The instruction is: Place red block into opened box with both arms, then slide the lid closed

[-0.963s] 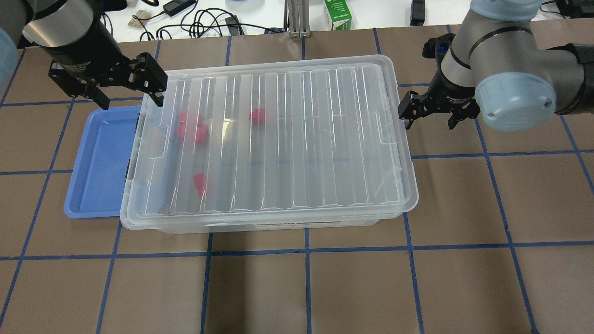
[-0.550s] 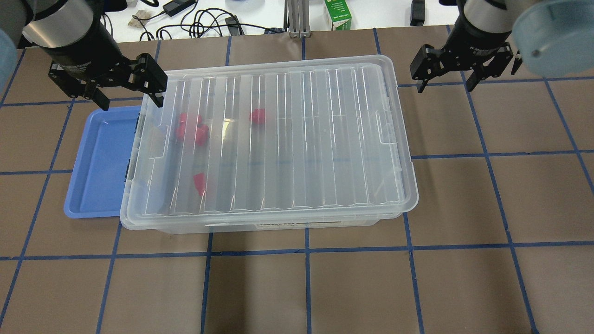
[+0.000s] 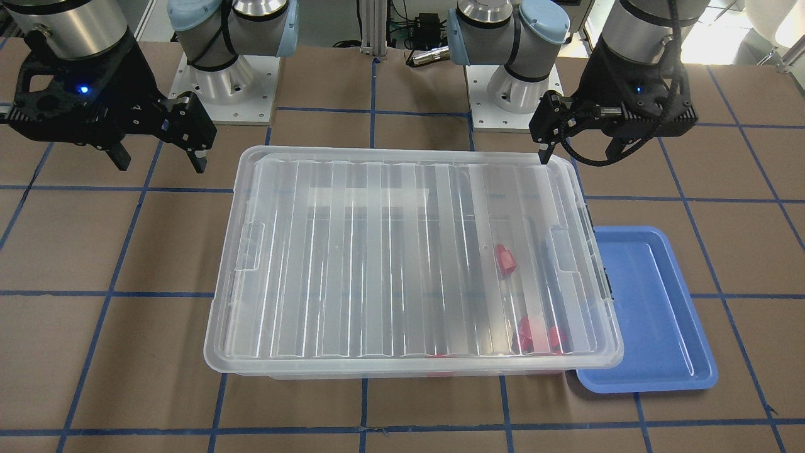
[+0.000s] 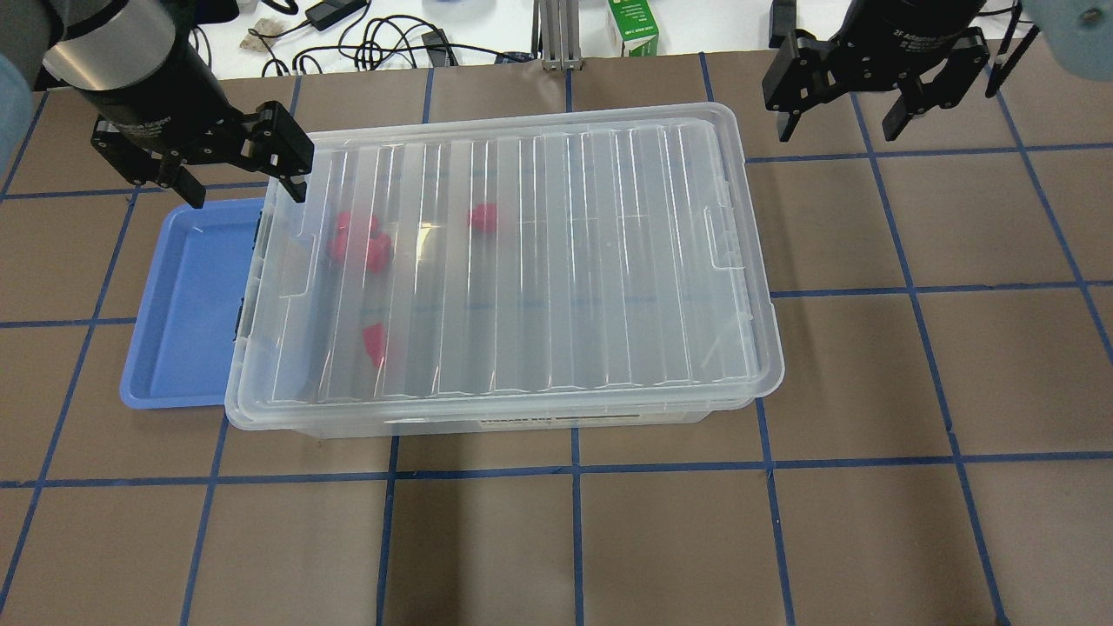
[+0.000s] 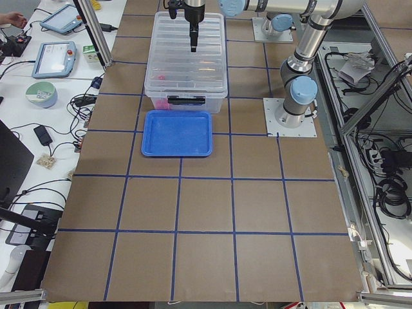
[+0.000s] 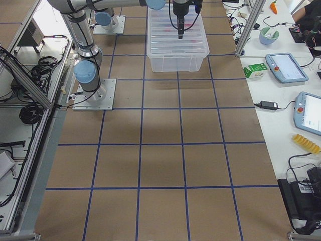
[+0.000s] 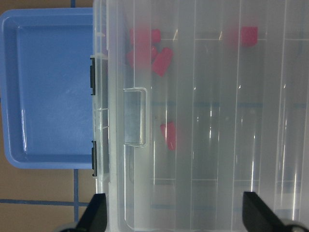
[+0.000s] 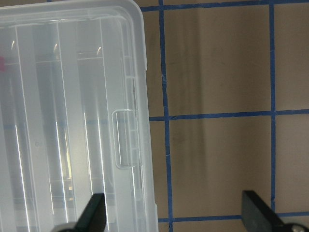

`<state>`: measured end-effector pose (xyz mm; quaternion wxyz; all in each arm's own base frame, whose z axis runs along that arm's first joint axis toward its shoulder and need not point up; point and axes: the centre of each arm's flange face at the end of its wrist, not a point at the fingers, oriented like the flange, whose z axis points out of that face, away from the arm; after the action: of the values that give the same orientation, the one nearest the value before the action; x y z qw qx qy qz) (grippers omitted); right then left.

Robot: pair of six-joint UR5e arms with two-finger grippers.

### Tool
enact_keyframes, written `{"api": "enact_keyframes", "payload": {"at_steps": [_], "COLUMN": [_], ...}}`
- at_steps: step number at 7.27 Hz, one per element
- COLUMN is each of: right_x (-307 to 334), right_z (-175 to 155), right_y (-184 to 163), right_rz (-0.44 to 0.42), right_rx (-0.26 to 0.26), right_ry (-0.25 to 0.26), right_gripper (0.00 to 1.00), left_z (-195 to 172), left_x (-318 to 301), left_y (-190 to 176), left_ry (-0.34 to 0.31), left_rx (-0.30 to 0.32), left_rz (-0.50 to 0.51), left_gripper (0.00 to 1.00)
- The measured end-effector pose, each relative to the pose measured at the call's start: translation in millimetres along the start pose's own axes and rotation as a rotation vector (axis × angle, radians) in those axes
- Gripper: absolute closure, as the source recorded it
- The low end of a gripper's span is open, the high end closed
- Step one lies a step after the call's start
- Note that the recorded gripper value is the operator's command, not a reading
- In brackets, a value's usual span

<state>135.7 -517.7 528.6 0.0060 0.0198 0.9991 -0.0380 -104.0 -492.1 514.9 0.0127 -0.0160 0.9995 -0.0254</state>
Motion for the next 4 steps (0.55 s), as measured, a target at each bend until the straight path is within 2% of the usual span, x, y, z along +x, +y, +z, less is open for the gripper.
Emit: {"api": "enact_keyframes", "payload": {"at_steps": [4], "right_x": [-19.8], "right_z": [2.9], "right_y": [3.9], "right_rz": [-0.012], "right_rx": [0.0], "right_ry": [-0.003], "right_gripper": [0.0], "left_z": [2.1], "left_x": [1.0], "left_y": [0.5], "left_ry": [0.0], "left_rx": [-0.005], "left_rz": [0.002], "left_gripper": [0.0]}}
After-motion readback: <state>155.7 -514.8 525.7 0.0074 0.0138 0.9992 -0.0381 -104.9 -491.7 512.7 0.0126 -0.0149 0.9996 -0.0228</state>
